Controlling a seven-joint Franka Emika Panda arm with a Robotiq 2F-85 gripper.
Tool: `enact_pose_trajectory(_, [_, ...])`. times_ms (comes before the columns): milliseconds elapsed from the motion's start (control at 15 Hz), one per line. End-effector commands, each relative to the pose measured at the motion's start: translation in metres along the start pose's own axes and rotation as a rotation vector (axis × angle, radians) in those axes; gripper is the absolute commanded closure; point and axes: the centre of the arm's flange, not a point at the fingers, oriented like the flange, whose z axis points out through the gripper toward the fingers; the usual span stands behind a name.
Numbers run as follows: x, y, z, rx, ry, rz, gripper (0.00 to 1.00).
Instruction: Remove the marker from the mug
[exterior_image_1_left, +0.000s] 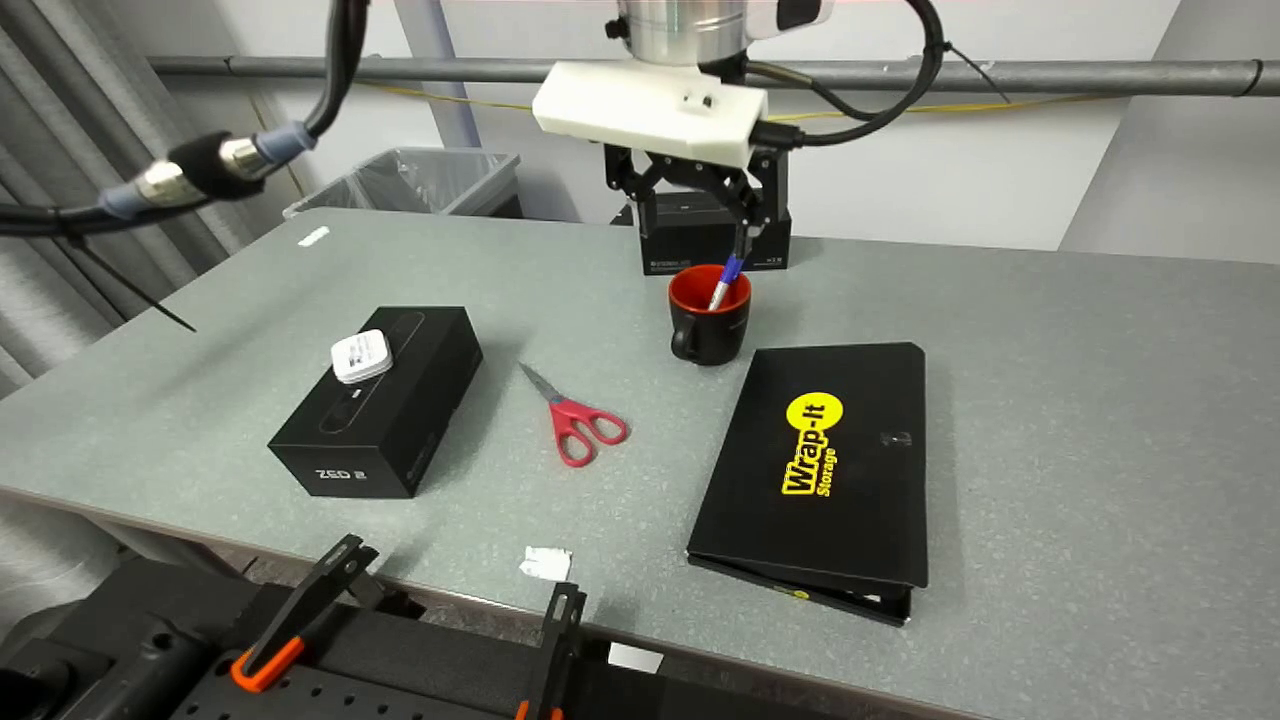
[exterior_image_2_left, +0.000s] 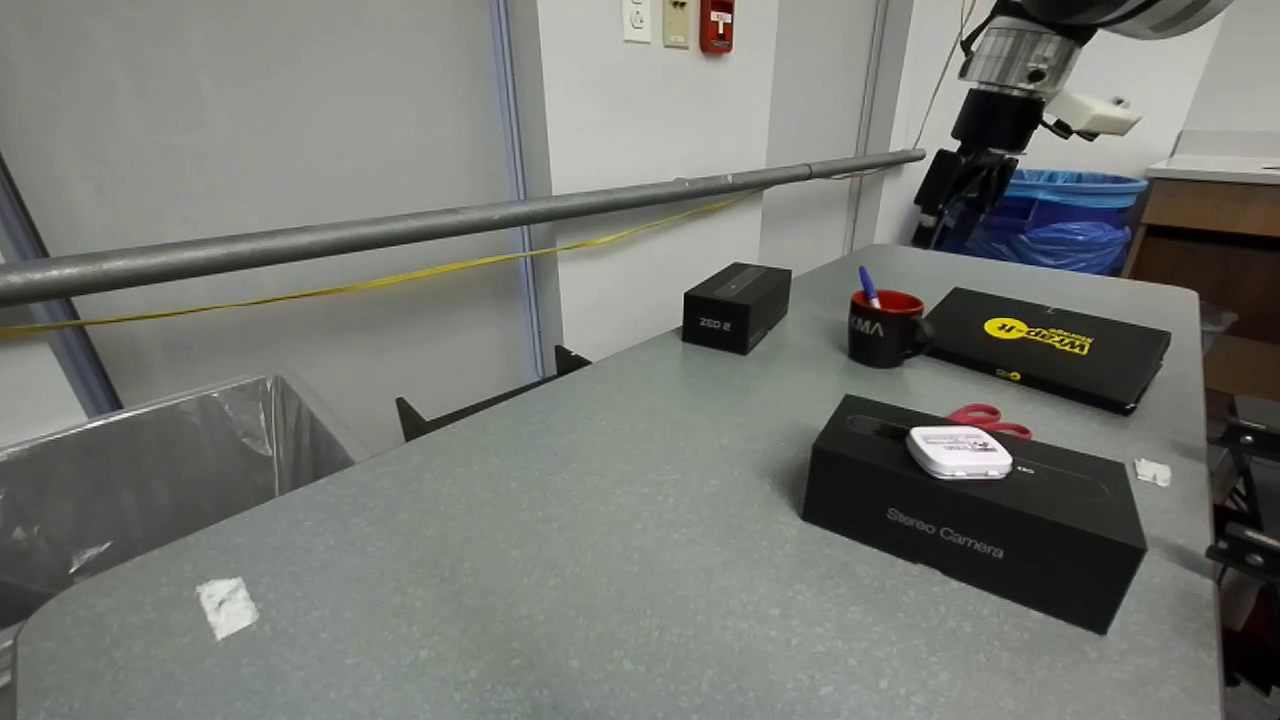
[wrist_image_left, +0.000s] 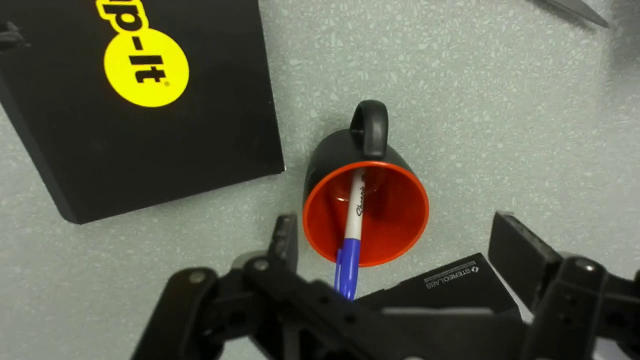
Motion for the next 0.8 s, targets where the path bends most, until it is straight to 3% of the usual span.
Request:
enact_pose_trajectory(0, [0.0,0.0,-0.001,0.001,0.001,0.0,0.0])
enact_pose_trajectory(733, [0.052,-0.011,0.056,-0.069,0.09,0.164,0.0])
